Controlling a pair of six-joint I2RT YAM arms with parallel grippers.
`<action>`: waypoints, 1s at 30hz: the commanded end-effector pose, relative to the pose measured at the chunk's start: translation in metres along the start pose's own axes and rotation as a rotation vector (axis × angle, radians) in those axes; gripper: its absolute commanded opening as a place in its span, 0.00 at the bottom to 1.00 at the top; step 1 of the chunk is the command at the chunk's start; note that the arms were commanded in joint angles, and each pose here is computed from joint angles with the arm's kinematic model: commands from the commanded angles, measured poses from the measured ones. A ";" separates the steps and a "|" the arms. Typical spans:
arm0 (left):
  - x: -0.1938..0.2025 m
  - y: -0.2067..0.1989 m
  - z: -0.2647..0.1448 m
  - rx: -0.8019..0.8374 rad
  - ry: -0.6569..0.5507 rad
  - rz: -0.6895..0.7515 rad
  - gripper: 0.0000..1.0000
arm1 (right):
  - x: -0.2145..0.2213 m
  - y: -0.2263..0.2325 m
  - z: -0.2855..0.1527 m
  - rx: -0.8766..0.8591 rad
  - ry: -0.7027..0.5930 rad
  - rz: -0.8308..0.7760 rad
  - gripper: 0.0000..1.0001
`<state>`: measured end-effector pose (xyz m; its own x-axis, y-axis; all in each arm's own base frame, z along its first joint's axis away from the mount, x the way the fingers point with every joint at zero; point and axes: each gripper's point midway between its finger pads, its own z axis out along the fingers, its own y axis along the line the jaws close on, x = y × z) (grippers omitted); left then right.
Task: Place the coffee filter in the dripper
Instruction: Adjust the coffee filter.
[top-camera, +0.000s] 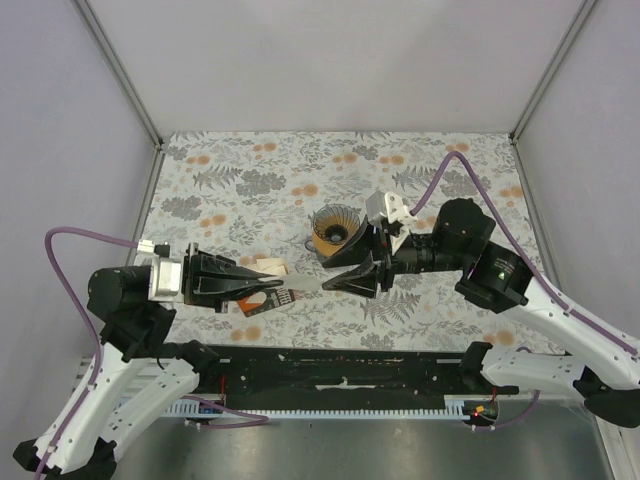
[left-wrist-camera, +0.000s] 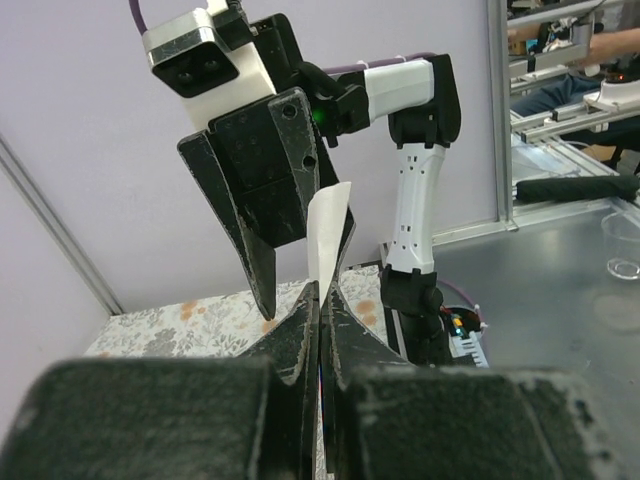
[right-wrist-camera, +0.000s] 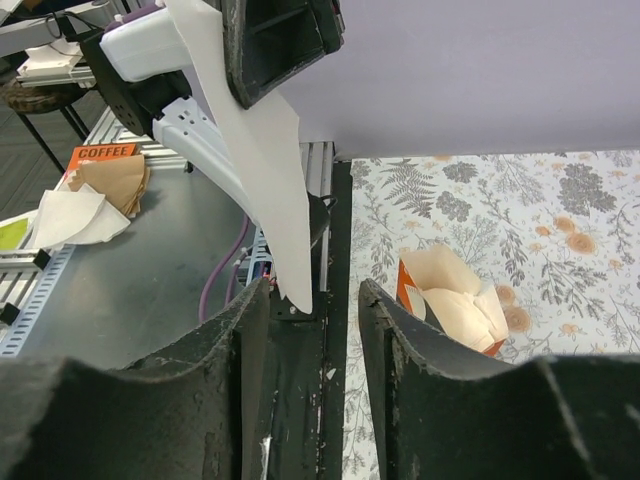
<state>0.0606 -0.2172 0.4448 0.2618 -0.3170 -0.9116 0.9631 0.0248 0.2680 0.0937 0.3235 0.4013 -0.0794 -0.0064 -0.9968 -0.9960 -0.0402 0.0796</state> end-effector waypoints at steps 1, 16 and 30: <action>-0.013 -0.012 -0.002 0.072 0.004 0.146 0.02 | -0.028 0.015 -0.008 -0.053 -0.068 -0.078 0.51; -0.023 0.006 0.003 -0.004 -0.007 0.146 0.02 | -0.030 0.018 0.025 -0.128 -0.092 -0.109 0.21; -0.004 0.023 -0.008 -0.133 0.015 0.087 0.61 | -0.053 -0.042 -0.019 0.284 -0.060 -0.579 0.00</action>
<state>0.0741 -0.2130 0.4485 0.3498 -0.2848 -0.8925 0.9368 0.1119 0.3315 0.1110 0.3273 0.4211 0.2346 0.0325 -0.9715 -0.9705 0.0658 -0.2321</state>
